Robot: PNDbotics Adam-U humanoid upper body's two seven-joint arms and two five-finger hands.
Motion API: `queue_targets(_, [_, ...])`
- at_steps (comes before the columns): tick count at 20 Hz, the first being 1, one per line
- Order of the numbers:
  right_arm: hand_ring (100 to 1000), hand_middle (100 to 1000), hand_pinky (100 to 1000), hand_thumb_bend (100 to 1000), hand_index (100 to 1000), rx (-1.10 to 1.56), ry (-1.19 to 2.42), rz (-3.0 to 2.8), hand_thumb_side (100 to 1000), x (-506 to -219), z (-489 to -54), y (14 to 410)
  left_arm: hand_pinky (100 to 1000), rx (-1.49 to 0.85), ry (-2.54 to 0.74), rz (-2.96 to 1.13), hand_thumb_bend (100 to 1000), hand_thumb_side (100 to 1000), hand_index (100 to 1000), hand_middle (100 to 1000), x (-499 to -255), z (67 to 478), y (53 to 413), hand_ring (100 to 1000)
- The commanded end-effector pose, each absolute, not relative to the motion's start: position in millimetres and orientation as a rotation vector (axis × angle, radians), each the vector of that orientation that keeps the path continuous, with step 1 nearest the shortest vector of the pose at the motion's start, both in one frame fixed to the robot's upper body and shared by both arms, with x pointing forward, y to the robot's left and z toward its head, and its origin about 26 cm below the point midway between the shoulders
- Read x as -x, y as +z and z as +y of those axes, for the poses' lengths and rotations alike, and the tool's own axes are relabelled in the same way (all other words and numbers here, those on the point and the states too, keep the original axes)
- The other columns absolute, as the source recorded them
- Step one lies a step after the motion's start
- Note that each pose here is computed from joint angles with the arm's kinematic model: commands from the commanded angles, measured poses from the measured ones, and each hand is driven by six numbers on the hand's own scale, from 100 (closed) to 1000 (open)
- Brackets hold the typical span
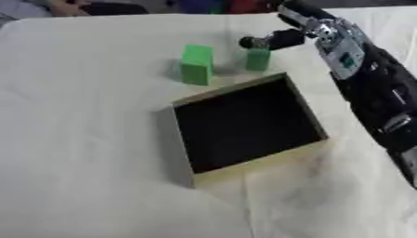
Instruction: Pick up objects on the table and place them in the box.
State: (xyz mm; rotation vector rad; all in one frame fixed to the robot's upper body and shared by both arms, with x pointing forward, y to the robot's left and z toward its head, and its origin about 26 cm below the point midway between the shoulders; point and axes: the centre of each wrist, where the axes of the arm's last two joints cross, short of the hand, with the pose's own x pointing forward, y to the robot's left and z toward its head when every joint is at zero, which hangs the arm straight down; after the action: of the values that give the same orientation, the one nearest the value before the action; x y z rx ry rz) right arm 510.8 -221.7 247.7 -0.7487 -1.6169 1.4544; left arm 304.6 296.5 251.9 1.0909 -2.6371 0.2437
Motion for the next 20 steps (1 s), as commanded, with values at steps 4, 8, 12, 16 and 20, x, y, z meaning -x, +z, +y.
queue_targets(4, [996,938,926,484,1000,0.844,1.585,-1.519,536,-509.0,-220.9,277.5,808,-1.084,0.235,-2.668,314,859,912,715,-302.2,295.6,260.4,703])
queue_targets(8, [994,941,927,392,1000,0.888,1.635,-1.445,408,-509.1,-221.2,281.3,807,-1.081,0.232,-2.668,311,846,912,715,-302.2,295.4,260.4,702])
queue_targets(12, [990,936,925,335,1000,0.921,1.645,-1.418,287,-509.4,-219.2,282.9,807,-1.077,0.229,-2.669,308,837,912,715,-302.3,295.0,260.3,702])
queue_targets(16, [990,937,925,311,1000,0.939,1.639,-1.399,247,-510.3,-218.3,281.8,806,-1.075,0.229,-2.672,307,832,912,715,-302.4,294.7,260.9,702])
queue_targets(20, [989,932,924,291,1000,0.959,1.634,-1.375,271,-510.3,-224.8,281.5,805,-1.074,0.231,-2.677,307,826,912,714,-302.5,294.5,262.0,701])
